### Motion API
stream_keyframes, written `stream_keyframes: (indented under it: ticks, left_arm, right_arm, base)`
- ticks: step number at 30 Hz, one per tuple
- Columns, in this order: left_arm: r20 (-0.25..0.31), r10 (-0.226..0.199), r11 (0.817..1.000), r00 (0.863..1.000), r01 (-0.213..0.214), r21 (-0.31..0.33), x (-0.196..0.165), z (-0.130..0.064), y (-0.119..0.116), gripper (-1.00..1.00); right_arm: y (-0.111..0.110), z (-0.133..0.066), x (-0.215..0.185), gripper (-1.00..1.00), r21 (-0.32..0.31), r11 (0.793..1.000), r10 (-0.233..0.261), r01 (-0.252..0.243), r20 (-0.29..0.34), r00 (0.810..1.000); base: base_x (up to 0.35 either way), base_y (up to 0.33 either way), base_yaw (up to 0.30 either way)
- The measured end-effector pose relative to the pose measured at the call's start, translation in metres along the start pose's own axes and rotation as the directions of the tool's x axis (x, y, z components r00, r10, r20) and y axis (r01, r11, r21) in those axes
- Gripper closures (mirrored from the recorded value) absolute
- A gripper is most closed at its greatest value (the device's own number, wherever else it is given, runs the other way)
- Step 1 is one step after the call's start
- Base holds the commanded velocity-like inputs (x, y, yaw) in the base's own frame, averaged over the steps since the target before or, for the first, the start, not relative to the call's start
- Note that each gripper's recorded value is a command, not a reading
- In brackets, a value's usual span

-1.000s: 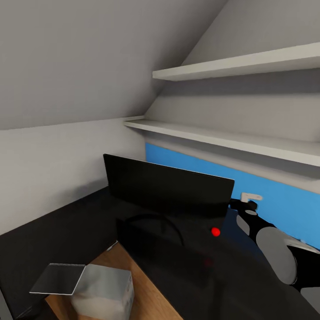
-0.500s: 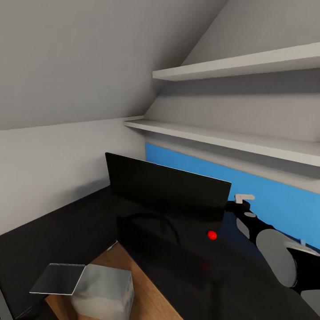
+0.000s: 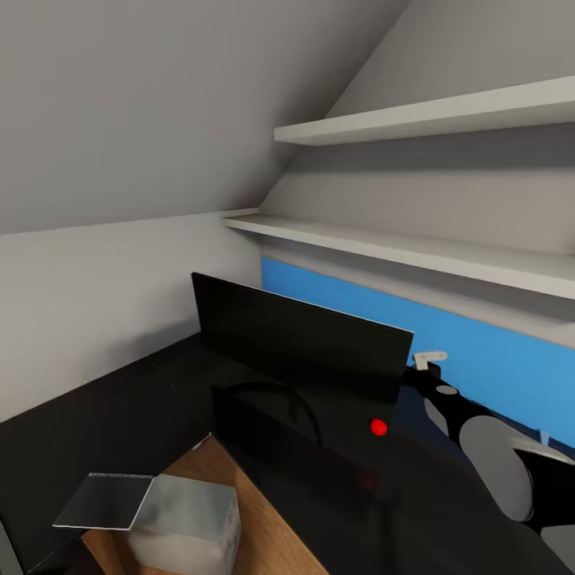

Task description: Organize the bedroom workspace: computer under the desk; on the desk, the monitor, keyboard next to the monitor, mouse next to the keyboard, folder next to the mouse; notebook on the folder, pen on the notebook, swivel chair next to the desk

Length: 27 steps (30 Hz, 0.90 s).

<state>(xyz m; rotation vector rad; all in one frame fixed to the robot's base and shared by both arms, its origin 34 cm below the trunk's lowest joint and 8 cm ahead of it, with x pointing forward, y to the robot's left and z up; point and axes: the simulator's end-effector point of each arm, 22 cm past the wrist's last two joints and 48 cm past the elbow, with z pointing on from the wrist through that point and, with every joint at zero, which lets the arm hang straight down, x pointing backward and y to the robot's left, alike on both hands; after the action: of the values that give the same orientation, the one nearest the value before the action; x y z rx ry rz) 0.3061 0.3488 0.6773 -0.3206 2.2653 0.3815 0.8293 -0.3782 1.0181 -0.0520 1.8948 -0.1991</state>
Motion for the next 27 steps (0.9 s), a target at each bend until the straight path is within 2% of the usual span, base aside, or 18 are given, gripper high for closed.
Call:
stream_keyframes:
  ticks: [4, 12, 17, 21, 27]
  left_arm:
    - [0.0, 0.0, 1.0, 1.0, 0.0, 0.0, 0.0, 0.0, 0.0, -1.0]
    - [0.0, 0.0, 1.0, 1.0, 0.0, 0.0, 0.0, 0.0, 0.0, -1.0]
    - [0.0, 0.0, 1.0, 1.0, 0.0, 0.0, 0.0, 0.0, 0.0, -1.0]
    - [0.0, 0.0, 1.0, 1.0, 0.0, -0.001, 0.0, 0.0, 0.0, -1.0]
    - [0.0, 0.0, 1.0, 1.0, 0.0, -0.001, 0.0, 0.0, 0.0, -1.0]
  right_arm:
    - [0.011, -0.001, 0.006, -1.0, -0.048, 0.998, -0.039, 0.039, -0.007, 0.999]
    - [0.023, -0.003, 0.006, -1.0, -0.093, 0.994, -0.051, 0.052, 0.011, 0.999]
    - [0.025, -0.003, 0.008, -1.0, -0.102, 0.993, -0.053, 0.054, 0.009, 0.999]
    - [0.03, -0.004, 0.011, -1.0, -0.116, 0.989, -0.092, 0.093, 0.015, 0.996]
    - [0.034, -0.005, 0.013, -1.0, -0.124, 0.987, -0.102, 0.102, 0.01, 0.995]
  base:
    - [0.0, 0.0, 0.0]
    - [0.0, 0.0, 0.0]
    - [0.0, 0.0, 0.0]
    - [0.0, 0.0, 0.0]
    - [0.0, 0.0, 0.0]
